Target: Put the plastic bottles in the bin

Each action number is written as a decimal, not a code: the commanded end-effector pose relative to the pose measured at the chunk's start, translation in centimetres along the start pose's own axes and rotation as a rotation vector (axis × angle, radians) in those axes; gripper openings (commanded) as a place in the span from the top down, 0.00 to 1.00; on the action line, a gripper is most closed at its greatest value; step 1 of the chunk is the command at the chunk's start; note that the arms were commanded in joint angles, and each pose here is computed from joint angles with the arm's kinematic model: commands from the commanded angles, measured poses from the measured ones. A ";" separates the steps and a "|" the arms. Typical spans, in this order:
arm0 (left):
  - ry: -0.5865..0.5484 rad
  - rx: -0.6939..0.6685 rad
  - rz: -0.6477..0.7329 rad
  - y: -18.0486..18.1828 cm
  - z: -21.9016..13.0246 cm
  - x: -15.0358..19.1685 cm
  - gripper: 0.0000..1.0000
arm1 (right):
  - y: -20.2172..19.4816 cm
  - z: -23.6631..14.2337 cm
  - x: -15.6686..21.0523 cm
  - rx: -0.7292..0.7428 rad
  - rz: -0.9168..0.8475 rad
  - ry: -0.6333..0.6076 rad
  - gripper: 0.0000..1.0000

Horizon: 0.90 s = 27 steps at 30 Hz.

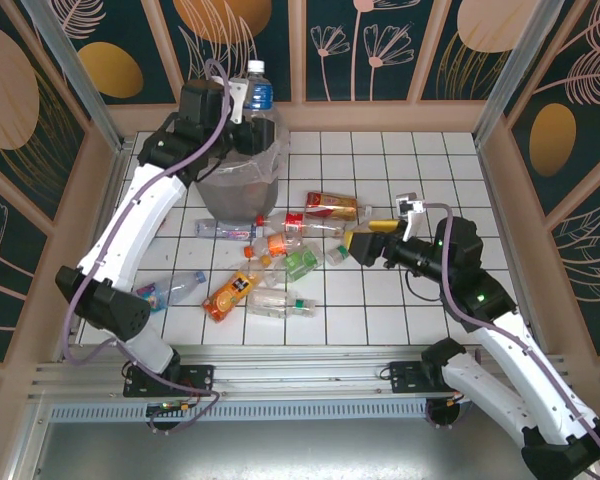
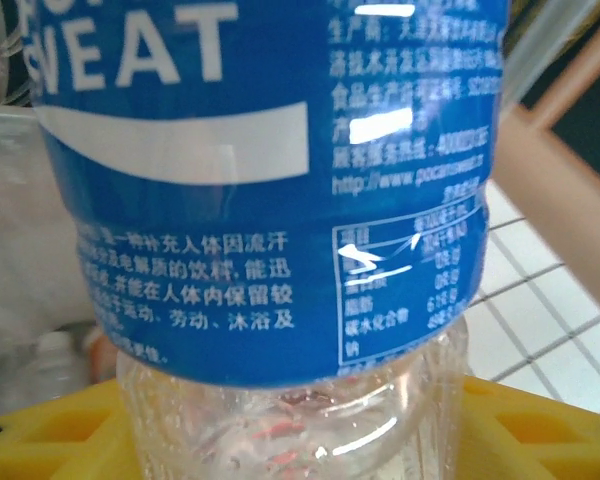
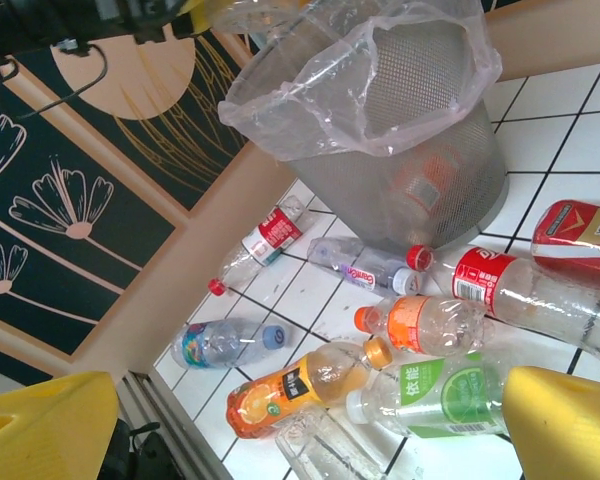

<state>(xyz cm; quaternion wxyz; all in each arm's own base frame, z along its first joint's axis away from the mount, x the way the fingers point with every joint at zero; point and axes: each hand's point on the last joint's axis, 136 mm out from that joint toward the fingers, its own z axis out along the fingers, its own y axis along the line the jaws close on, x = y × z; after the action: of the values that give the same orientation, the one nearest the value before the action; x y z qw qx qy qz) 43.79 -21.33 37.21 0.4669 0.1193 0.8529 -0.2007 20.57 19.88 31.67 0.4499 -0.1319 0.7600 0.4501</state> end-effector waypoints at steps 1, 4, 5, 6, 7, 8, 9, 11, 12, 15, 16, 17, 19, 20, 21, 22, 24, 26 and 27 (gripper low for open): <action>0.065 -0.113 0.033 3.6 0.9 0.6 0.37 | 1.1 -0.3 -1.4 -0.021 -0.014 -0.044 0.01; 0.094 -0.157 0.028 5.8 1.9 0.8 0.37 | 0.7 -0.1 -1.2 -0.003 -0.006 -0.038 0.01; 0.101 -0.163 0.026 6.2 2.2 1.0 0.37 | 0.5 -0.1 -1.2 0.005 -0.004 -0.039 0.01; 0.113 -0.167 0.023 6.7 2.6 1.2 0.37 | 0.3 0.0 -1.1 0.013 0.000 -0.038 0.01; 0.124 -0.174 0.019 7.2 2.9 1.5 0.37 | 0.1 0.0 -1.1 0.023 0.006 -0.039 0.01; 0.133 -0.180 0.016 7.6 3.2 1.7 0.37 | -0.1 0.1 -1.0 0.029 0.011 -0.039 0.01; 0.141 -0.185 0.011 8.0 3.5 1.9 0.37 | -0.2 0.1 -1.0 0.035 0.018 -0.039 0.01; 0.157 -0.196 0.003 8.7 4.0 2.4 0.37 | -0.8 0.3 -0.8 0.058 0.032 -0.038 0.01; 0.166 -0.199 -0.004 9.1 4.4 2.7 0.37 | -1.0 0.4 -0.6 0.064 0.036 -0.037 0.01; 0.195 -0.187 -0.021 9.5 5.5 3.6 0.36 | -1.6 0.6 -0.4 0.088 0.050 -0.035 0.01; 0.205 -0.185 -0.024 9.5 5.8 3.9 0.36 | -1.9 0.7 -0.3 0.100 0.055 -0.036 0.01; 0.213 -0.185 -0.027 9.6 6.1 4.2 0.35 | -2.1 0.8 -0.3 0.108 0.058 -0.035 0.01; 0.229 -0.189 -0.032 9.8 6.6 4.7 0.34 | -2.6 0.8 -0.2 0.128 0.070 -0.038 0.01; 0.235 -0.189 -0.034 9.8 6.8 4.9 0.34 | -2.9 0.8 -0.2 0.142 0.078 -0.043 0.01; 0.245 -0.188 -0.038 9.9 7.0 5.1 0.34 | -3.2 0.8 -0.2 0.155 0.085 -0.046 0.01; 0.251 -0.187 -0.041 10.0 7.2 5.3 0.34 | -3.3 0.8 -0.2 0.161 0.092 -0.048 0.01; 0.262 -0.186 -0.045 10.0 7.4 5.6 0.32 | -3.7 0.7 -0.3 0.181 0.115 -0.063 0.01; 0.259 -0.189 -0.048 10.1 7.4 5.5 0.31 | -4.2 0.7 -0.3 0.201 0.120 -0.075 0.01; 0.256 -0.185 -0.048 10.0 7.3 5.4 0.31 | -4.4 0.7 -0.2 0.212 0.117 -0.077 0.01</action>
<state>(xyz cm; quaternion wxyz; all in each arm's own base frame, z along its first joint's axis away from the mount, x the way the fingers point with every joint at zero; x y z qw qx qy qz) 50.23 -15.76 25.95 0.3565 0.0808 0.9244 -0.1088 23.25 18.37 29.68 0.4561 -0.0438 0.7903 0.4069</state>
